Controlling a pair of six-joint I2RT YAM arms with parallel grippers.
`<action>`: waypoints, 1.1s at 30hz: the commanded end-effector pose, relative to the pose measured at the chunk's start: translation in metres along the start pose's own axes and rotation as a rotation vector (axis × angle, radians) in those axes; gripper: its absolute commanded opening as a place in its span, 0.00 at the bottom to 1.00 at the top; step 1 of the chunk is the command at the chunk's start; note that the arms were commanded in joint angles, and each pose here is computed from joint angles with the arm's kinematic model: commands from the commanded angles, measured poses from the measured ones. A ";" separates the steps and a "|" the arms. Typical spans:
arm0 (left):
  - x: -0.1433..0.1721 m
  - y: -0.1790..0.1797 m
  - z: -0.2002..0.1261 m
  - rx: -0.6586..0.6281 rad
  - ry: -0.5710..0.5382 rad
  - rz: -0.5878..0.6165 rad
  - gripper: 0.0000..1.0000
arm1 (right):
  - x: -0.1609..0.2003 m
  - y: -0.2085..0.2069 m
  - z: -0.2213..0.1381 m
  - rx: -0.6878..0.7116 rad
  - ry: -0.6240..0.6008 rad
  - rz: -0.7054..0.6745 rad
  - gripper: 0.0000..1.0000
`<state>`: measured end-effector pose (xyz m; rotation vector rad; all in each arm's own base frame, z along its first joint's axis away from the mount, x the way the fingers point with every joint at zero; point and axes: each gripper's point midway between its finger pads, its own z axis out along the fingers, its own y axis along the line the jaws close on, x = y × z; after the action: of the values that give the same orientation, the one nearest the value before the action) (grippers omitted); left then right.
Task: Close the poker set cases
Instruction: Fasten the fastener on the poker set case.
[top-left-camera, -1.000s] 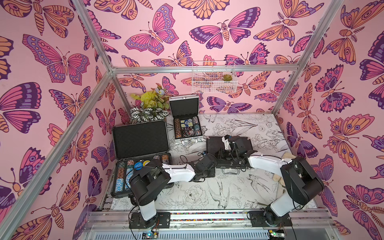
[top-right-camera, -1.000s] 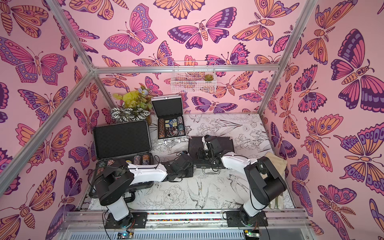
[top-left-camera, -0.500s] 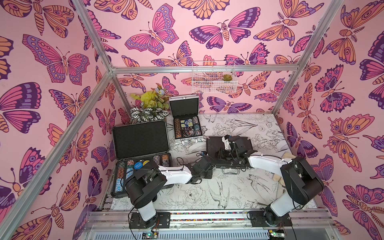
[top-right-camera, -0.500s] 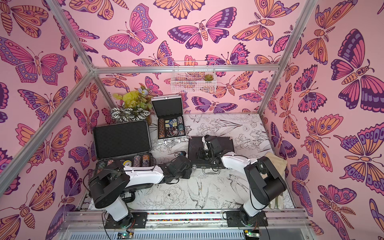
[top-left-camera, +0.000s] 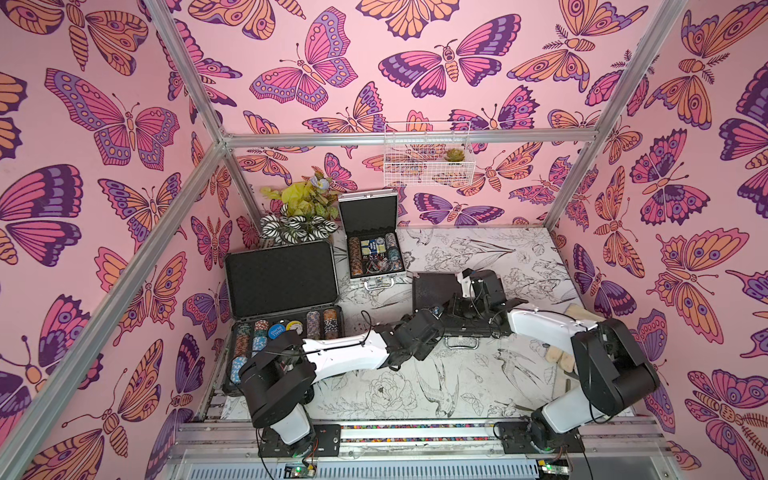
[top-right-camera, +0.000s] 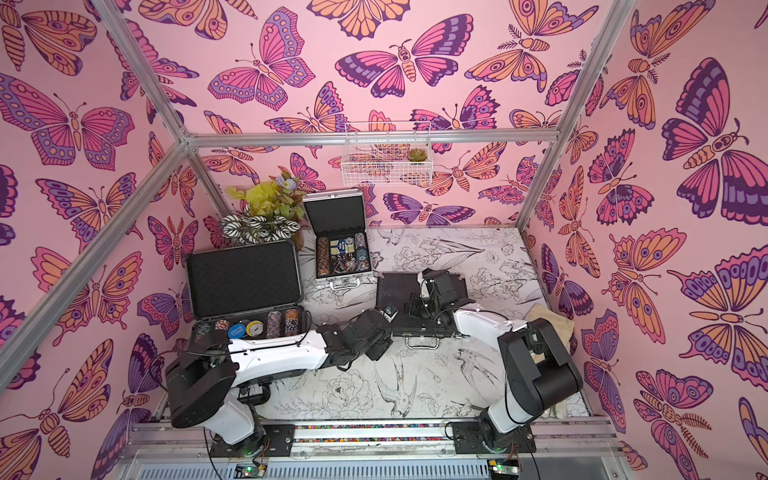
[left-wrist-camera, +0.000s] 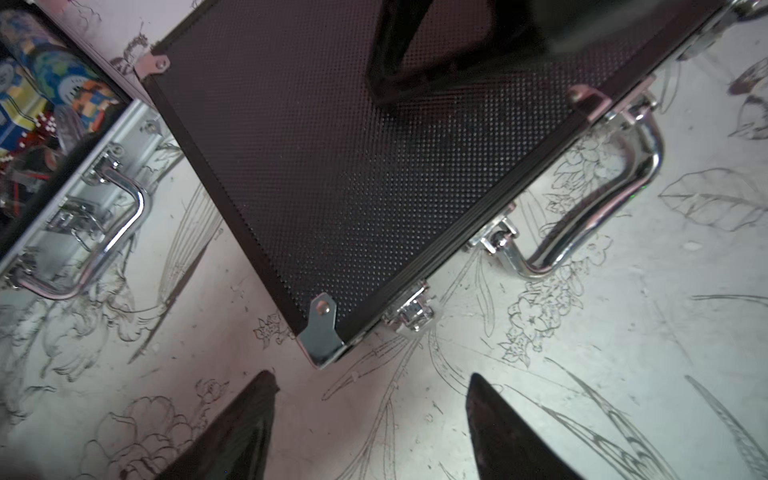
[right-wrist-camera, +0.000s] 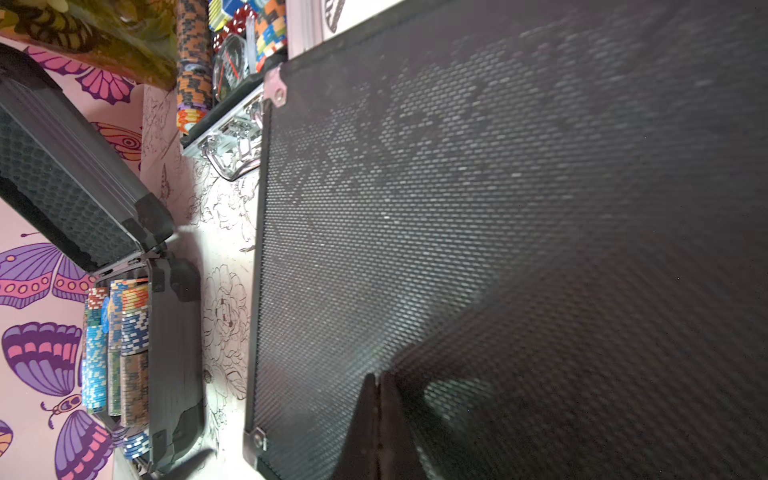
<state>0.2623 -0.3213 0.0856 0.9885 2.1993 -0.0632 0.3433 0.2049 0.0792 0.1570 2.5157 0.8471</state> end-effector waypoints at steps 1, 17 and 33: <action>0.013 0.010 0.005 -0.065 0.070 0.257 0.79 | 0.019 -0.029 -0.009 0.082 0.060 0.034 0.06; 0.012 -0.015 0.028 0.050 0.100 0.635 0.83 | 0.001 -0.060 -0.032 0.094 0.012 0.120 0.05; 0.018 -0.009 0.053 0.003 0.139 0.690 0.82 | -0.003 -0.063 -0.033 0.099 0.013 0.120 0.05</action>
<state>0.2847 -0.3455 0.0565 1.6552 1.8214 0.2990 0.3437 0.1435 0.0783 0.3233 2.5173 0.8106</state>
